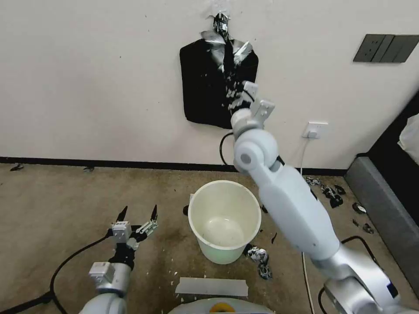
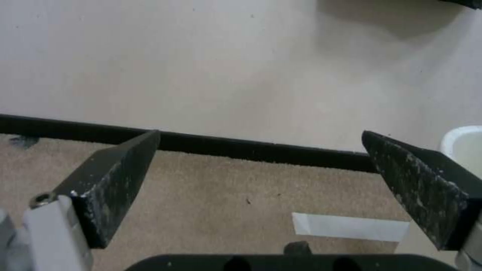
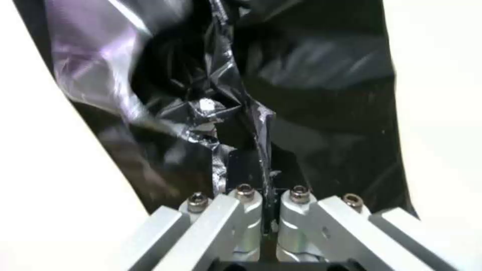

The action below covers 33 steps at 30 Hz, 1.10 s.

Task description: Place a trash bag onto the trash bin.

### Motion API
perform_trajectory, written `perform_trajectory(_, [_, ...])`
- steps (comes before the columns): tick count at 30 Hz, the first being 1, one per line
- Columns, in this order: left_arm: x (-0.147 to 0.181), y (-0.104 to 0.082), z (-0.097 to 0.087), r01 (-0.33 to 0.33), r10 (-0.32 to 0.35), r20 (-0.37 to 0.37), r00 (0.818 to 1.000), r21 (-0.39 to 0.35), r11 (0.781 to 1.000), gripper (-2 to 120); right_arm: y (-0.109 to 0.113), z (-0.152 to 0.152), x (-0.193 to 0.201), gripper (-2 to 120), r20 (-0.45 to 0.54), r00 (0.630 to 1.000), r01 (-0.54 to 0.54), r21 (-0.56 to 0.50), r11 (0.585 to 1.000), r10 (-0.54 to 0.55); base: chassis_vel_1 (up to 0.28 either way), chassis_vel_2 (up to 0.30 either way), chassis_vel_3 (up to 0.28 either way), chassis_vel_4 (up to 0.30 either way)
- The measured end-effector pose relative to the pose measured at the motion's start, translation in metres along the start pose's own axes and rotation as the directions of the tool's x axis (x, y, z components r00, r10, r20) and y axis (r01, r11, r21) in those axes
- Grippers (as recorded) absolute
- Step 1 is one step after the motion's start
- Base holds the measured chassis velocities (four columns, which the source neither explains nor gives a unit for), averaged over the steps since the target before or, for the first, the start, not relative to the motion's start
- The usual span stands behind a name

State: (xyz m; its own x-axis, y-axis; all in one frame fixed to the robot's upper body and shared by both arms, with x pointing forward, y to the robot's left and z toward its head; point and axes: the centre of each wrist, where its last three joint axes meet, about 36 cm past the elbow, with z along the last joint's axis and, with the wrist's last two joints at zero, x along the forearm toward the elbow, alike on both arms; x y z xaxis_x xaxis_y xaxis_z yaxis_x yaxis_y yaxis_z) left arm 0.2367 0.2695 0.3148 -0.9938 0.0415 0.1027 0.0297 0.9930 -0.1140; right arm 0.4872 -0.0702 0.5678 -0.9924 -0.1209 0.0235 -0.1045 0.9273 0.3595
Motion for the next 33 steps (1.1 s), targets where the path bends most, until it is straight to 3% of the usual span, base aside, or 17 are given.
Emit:
perform_trajectory(12, [-0.004, 0.002, -0.013, -0.034, 0.034, 0.020, 0.999, -0.030, 0.999, 100, -0.008, 0.037, 0.027, 0, -0.057, 0.998, -0.005, 0.014, 1.000, 0.005, 0.000, 0.000, 0.000, 0.000])
perform_trajectory(16, [-0.021, 0.006, -0.041, -0.104, 0.109, 0.070, 0.992, -0.074, 0.992, 100, -0.008, 0.048, 0.036, 0, -0.077, 0.997, 0.003, 0.020, 1.000, -0.002, 0.000, 0.000, 0.000, 0.000])
perform_trajectory(17, [-0.021, 0.006, -0.041, -0.104, 0.109, 0.070, 0.992, -0.074, 0.992, 100, -0.008, 0.048, 0.036, 0, -0.077, 0.997, 0.003, 0.020, 1.000, -0.002, 0.000, 0.000, 0.000, 0.000])
perform_trajectory(19, [-0.035, 0.012, -0.065, -0.160, 0.170, 0.116, 0.979, -0.094, 0.983, 100, -0.008, 0.053, 0.039, 0, -0.084, 0.996, 0.005, 0.027, 1.000, -0.003, 0.000, 0.000, 0.000, 0.000])
perform_trajectory(20, [-0.035, 0.012, -0.065, -0.160, 0.170, 0.116, 0.979, -0.094, 0.983, 100, -0.008, 0.053, 0.039, 0, -0.084, 0.996, 0.005, 0.027, 1.000, -0.003, 0.000, 0.000, 0.000, 0.000])
perform_trajectory(24, [-0.051, 0.027, -0.101, -0.249, 0.260, 0.185, 0.948, -0.083, 0.965, 100, -0.002, 0.059, 0.042, 0, -0.097, 0.995, 0.038, 0.045, 0.998, -0.034, 0.000, 0.000, 0.000, 0.000])
perform_trajectory(26, [-0.052, 0.033, -0.109, -0.263, 0.272, 0.202, 0.941, -0.069, 0.962, 100, 0.004, 0.061, 0.040, 0, -0.100, 0.993, 0.064, 0.055, 0.996, -0.058, 0.000, 0.000, 0.000, 0.000])
perform_trajectory(29, [-0.076, 0.045, -0.140, -0.347, 0.344, 0.257, 0.903, -0.036, 0.937, 100, 0.017, 0.059, 0.036, 0, -0.084, 0.992, 0.103, 0.076, 0.992, -0.097, 0.000, 0.000, 0.000, 0.000])
perform_trajectory(30, [-0.076, 0.045, -0.140, -0.347, 0.344, 0.257, 0.903, -0.036, 0.937, 100, 0.017, 0.059, 0.036, 0, -0.084, 0.992, 0.103, 0.076, 0.992, -0.097, 0.000, 0.000, 0.000, 0.000])
perform_trajectory(32, [-0.102, 0.050, -0.162, -0.415, 0.407, 0.279, 0.870, -0.031, 0.909, 100, 0.020, 0.057, 0.031, 0, -0.070, 0.993, 0.105, 0.094, 0.990, -0.099, 0.000, 0.000, 0.000, 0.000])
perform_trajectory(33, [-0.102, 0.050, -0.162, -0.415, 0.407, 0.279, 0.870, -0.031, 0.909, 100, 0.020, 0.057, 0.031, 0, -0.070, 0.993, 0.105, 0.094, 0.990, -0.099, 0.000, 0.000, 0.000, 0.000])
